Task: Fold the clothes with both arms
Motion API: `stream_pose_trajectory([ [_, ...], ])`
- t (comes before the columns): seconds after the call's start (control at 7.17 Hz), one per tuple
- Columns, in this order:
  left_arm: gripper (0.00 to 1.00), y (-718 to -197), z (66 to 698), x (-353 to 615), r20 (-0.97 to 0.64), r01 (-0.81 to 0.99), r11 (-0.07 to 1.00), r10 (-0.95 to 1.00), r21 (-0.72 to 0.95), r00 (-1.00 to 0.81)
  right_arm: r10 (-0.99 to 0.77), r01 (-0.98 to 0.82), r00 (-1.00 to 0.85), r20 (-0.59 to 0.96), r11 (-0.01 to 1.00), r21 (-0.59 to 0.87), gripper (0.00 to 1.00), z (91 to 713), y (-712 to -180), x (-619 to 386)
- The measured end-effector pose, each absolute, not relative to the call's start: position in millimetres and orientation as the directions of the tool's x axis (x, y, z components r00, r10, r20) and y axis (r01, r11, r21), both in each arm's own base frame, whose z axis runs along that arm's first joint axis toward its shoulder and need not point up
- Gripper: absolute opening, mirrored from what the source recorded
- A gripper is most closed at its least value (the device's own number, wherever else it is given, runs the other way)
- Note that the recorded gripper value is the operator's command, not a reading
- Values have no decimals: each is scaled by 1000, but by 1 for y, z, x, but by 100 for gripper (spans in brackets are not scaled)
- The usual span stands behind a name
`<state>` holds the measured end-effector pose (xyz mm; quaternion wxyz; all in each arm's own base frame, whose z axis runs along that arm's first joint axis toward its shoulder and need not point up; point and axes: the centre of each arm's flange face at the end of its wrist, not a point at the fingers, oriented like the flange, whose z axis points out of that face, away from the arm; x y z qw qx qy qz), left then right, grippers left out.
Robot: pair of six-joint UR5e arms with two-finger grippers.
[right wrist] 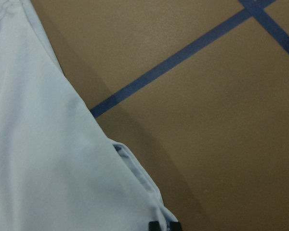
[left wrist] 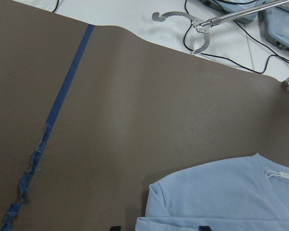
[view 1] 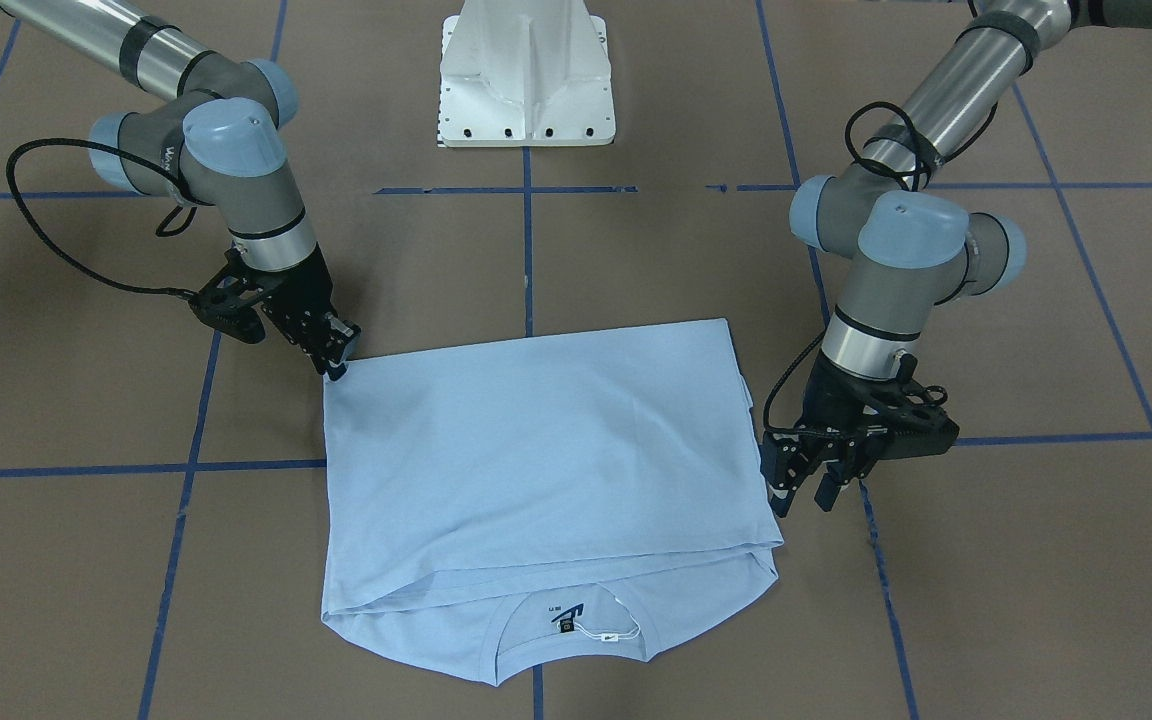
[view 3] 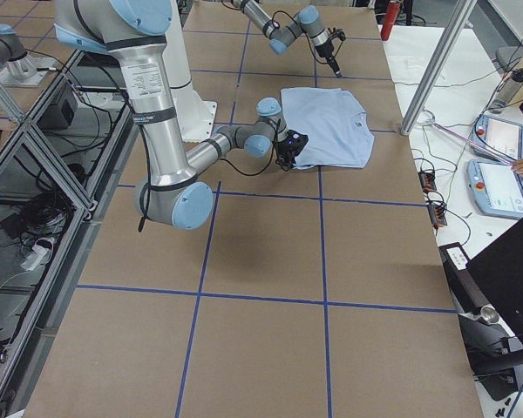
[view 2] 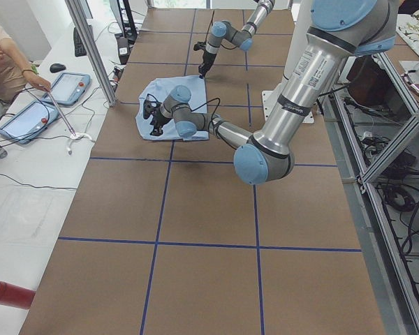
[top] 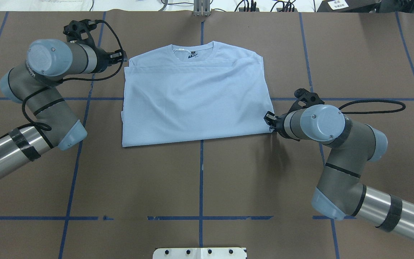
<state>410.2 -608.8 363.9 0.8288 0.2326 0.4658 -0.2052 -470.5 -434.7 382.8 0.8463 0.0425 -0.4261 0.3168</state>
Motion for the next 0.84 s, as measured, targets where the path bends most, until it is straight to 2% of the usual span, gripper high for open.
stream_pose_trajectory([
  [0.42,62,-608,360,410,-872,562,806,-128,185,472,482,-557,418,770,806,-201,0,367,-421,-458],
  [0.56,62,-607,357,410,-878,569,804,-138,171,458,460,-525,414,786,826,-206,0,358,-392,-446],
  [0.84,64,-590,339,415,-898,569,810,-137,141,417,443,-427,427,788,867,-256,0,349,-298,-414],
])
